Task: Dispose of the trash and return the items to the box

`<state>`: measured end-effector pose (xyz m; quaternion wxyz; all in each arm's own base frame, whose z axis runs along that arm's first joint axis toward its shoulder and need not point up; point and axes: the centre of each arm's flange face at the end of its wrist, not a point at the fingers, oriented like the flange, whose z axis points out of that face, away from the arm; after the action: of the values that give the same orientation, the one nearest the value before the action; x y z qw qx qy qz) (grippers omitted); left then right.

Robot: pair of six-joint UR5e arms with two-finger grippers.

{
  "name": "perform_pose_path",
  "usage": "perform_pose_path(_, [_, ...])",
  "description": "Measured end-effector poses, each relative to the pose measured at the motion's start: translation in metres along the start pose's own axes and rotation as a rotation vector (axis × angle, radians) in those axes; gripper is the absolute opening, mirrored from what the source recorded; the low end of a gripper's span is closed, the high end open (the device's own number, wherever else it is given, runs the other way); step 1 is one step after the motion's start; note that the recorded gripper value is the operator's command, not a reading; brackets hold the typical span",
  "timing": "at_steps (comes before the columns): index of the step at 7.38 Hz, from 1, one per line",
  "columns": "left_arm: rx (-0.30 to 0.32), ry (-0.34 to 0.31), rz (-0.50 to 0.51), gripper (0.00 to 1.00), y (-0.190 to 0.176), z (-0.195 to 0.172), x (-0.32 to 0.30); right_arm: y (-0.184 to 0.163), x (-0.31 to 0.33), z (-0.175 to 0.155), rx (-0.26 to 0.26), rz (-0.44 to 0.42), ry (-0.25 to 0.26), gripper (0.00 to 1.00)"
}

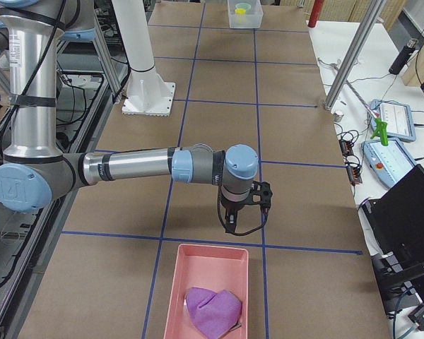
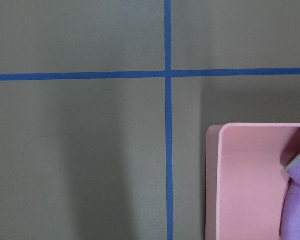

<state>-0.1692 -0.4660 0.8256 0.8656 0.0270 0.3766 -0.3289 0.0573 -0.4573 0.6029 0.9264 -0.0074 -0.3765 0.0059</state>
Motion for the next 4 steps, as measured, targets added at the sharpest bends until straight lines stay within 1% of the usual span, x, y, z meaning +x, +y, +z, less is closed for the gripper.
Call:
perform_pose_path(2, [0.079,0.057,0.131,0.99,-0.006,-0.036,0.047,-0.002,0.001,-0.001,0.03,-0.031,0.0,1.0])
perform_pose_path(3, [0.105,0.083,0.181,0.98,-0.007,-0.051,0.069,0.0,0.006,0.0,0.033,-0.027,0.0,1.0])
perform_pose_path(4, [0.108,0.107,0.23,0.98,-0.001,-0.057,0.093,0.002,0.014,0.0,0.036,-0.011,-0.001,1.0])
